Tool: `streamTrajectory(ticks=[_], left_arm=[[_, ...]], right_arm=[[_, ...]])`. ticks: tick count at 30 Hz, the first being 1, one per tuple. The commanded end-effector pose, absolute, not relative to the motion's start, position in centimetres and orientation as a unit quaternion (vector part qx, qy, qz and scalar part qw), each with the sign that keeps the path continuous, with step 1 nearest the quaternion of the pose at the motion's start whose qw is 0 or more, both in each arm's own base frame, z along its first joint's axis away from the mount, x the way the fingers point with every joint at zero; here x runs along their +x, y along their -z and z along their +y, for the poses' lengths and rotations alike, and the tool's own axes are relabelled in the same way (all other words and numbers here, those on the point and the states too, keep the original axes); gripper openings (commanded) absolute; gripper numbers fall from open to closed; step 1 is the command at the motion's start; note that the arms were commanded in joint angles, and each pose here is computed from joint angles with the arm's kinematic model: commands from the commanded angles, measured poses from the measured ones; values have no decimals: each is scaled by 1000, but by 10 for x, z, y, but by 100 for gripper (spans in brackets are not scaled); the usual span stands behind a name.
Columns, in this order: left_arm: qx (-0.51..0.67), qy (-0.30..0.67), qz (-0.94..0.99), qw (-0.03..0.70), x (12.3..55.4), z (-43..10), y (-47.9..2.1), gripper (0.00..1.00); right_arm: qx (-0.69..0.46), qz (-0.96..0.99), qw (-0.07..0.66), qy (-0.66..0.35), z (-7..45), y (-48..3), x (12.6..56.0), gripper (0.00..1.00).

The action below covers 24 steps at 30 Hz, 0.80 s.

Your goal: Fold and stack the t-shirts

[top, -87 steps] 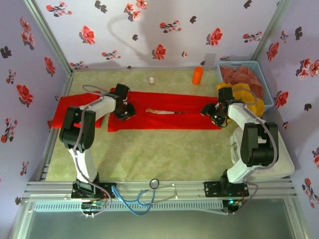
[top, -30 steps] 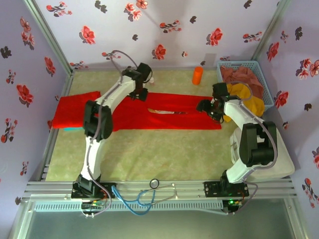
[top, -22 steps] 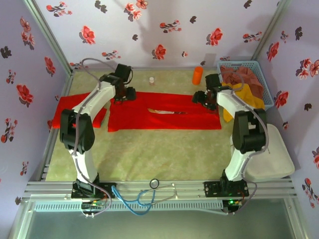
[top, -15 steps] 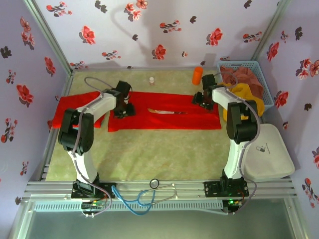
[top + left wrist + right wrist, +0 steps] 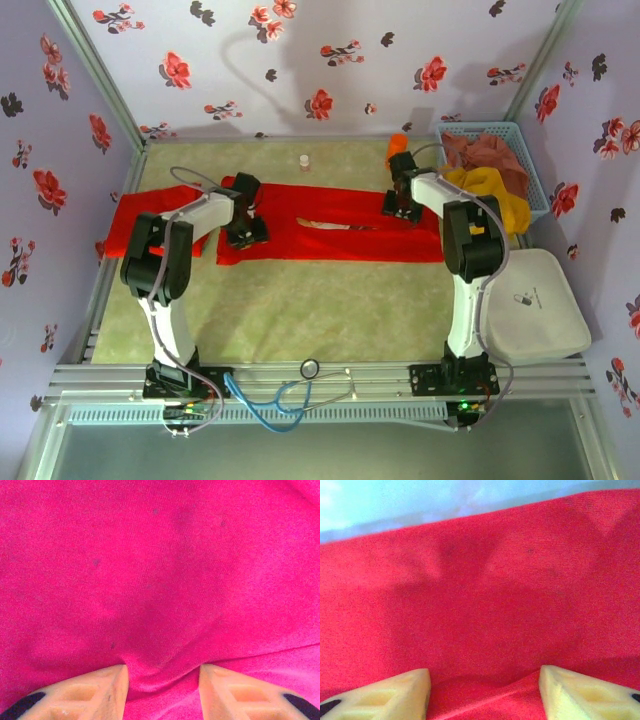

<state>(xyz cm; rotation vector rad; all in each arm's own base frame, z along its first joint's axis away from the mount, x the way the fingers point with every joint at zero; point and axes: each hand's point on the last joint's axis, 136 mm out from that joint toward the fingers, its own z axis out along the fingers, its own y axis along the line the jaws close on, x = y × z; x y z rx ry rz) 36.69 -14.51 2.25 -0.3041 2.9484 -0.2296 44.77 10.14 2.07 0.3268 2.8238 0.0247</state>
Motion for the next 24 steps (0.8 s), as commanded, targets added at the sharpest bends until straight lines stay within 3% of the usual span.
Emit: streamTrajectory(ticks=[1,14,24], left_arm=[[-104,63,991,53,360,-139,-6,41],[-91,65,992,57,362,-140,-16,40],[-44,54,997,42,371,-150,-15,39]], right_arm=[[99,989,101,32,95,-18,414,61],[112,992,57,16,105,4,404,61],[82,996,-8,-17,124,-1,311,62]])
